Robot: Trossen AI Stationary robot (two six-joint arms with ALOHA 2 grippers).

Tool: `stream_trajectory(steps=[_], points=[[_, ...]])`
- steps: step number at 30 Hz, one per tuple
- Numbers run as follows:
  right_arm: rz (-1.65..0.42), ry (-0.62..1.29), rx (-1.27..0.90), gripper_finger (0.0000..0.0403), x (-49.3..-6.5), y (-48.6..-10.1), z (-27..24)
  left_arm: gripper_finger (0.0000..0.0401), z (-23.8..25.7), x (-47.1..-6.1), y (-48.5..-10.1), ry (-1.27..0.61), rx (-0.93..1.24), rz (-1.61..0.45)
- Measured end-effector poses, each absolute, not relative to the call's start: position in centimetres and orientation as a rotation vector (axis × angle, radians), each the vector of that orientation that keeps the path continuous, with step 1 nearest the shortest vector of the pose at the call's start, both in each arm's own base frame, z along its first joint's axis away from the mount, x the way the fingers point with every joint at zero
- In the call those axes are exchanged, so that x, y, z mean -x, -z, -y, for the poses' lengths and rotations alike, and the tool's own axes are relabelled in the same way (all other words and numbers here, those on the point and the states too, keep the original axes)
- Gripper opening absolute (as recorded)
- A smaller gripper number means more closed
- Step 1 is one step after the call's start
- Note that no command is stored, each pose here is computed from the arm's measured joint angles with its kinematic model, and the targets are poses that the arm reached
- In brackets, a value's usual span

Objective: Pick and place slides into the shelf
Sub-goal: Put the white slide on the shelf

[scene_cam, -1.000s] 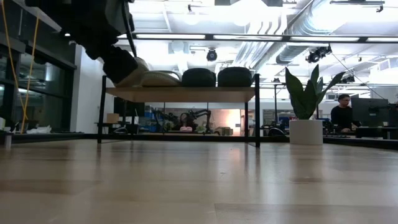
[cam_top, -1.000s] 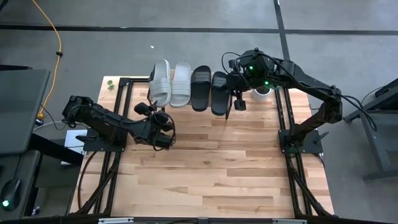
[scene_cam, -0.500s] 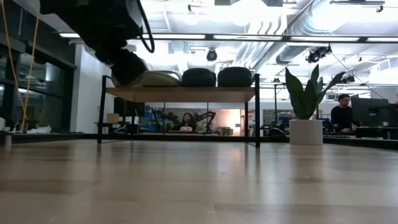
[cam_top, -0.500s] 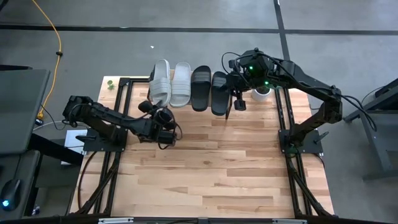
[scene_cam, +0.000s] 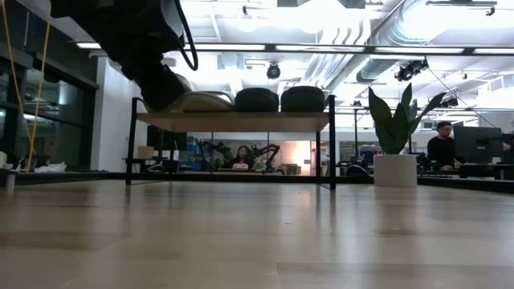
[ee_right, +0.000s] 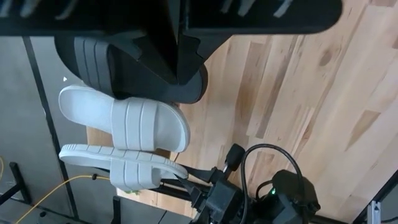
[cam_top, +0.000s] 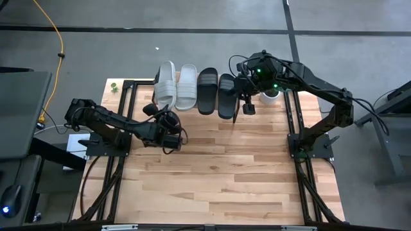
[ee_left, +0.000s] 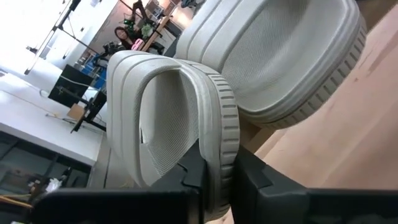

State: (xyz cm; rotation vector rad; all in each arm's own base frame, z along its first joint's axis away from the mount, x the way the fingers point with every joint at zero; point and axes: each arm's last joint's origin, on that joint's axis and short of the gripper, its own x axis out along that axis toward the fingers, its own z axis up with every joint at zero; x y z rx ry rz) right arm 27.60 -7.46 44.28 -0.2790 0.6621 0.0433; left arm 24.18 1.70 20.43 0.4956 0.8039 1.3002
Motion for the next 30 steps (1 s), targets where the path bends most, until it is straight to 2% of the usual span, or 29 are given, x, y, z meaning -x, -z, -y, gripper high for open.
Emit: stream_trajectory(steps=[2, 18, 30], points=[[-0.666, -0.044, 0.278, 0.0, -27.6, -44.2, 7.4, 0.0015, -1.7, -24.1, -20.4, -1.287, -0.504, -0.828], [-0.667, -0.044, 0.278, 0.0, -27.6, -44.2, 7.4, 0.0014, -1.7, -23.1, -20.4, -1.234, -0.587, -0.982], [-0.713, -0.062, 0.269, 0.0, -28.8, -41.6, 7.8, 0.0014, -1.7, -24.2, -23.8, -1.217, -0.628, -1.006]])
